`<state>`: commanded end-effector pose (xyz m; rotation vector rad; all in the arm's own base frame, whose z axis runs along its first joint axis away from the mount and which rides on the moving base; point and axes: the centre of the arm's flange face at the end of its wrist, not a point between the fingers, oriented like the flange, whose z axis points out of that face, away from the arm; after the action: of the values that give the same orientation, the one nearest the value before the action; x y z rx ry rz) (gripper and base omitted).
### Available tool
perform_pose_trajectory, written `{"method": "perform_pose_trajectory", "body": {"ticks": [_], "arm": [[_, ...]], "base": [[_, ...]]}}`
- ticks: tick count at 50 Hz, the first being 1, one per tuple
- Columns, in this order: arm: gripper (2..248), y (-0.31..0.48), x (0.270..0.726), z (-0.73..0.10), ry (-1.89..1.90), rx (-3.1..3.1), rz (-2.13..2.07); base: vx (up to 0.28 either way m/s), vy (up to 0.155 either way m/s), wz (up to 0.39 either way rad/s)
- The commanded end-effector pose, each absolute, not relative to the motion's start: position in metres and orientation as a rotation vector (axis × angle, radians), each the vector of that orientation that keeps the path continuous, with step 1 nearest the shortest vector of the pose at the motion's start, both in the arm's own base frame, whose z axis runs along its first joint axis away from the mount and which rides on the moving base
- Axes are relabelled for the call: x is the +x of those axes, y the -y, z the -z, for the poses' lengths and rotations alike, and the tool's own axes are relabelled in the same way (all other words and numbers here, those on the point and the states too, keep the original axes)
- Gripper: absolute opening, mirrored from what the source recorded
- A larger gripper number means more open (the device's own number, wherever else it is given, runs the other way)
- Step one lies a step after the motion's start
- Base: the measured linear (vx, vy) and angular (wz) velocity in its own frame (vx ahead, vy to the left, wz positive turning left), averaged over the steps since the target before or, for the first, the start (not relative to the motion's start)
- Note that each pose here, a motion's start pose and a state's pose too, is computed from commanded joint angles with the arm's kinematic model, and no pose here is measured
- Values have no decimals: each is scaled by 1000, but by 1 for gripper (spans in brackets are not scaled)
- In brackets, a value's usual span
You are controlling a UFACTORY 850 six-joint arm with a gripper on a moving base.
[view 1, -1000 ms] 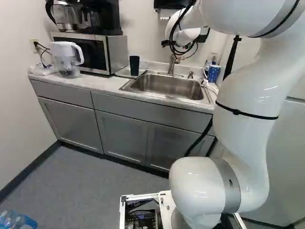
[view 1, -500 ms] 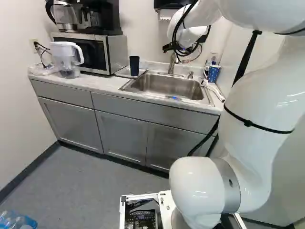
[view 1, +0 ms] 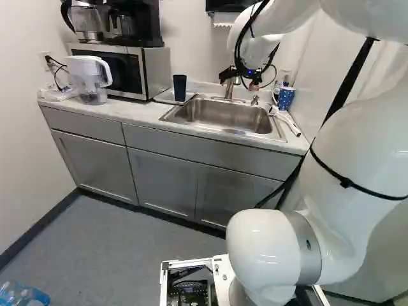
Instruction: Rinse the cup and place it in the tray
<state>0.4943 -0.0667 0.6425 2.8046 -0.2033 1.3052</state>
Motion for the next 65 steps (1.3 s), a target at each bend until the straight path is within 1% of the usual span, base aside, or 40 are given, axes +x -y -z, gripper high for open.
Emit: {"method": "perform_pose_trajectory", "body": {"ticks": [22,65], "arm": [[247,64,477,-629,207,2953,-989],[247,64,477,-629,207,2952,-992]], "base": [[0,0,0],[0,0,0]]}}
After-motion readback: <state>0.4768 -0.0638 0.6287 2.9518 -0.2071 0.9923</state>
